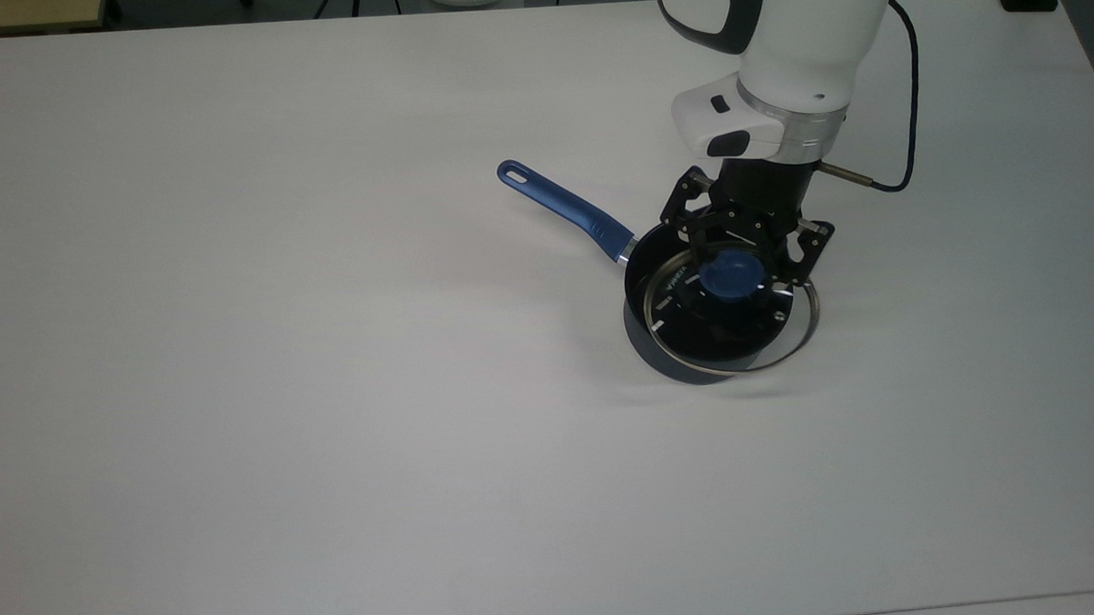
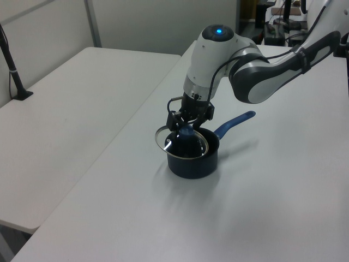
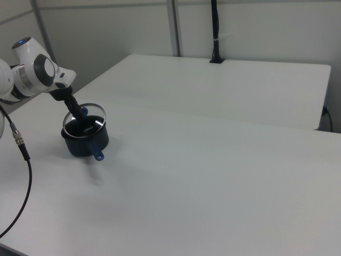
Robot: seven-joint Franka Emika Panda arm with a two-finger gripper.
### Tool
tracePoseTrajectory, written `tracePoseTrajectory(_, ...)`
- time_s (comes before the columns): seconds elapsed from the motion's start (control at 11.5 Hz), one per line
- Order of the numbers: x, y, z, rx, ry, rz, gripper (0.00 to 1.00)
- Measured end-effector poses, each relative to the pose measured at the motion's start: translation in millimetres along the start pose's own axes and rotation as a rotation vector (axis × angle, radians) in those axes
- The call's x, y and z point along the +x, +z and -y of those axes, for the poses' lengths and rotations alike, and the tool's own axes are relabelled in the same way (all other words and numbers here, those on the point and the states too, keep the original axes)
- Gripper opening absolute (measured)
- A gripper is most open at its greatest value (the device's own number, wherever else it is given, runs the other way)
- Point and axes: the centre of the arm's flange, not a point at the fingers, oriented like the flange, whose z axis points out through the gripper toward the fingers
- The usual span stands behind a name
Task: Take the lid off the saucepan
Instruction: 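Close the gripper on the blue knob of the glass lid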
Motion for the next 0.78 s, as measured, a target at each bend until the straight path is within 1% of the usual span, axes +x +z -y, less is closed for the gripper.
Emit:
tracePoseTrajectory(0.17,0.5,-2.4,1.5,0.005,-0.001,-0.002,0.38)
tracePoseTrajectory(0.26,-0.1,-3.8,2.6,0.007,-0.004,-0.003,0.25)
tracePoseTrajectory(0.35,-0.3,-3.8,2.8,0.007,-0.007,-0.005,0.24)
tracePoseTrajectory(0.43,-1.2,-4.0,3.4,0.008,-0.010,-0.005,0.17)
tracePoseTrajectory(0.61,-1.0,-2.3,2.9,0.004,-0.019,-0.010,0.11)
tracePoseTrajectory(0.78,-1.1,-1.5,2.8,0.003,-0.028,-0.009,0.11)
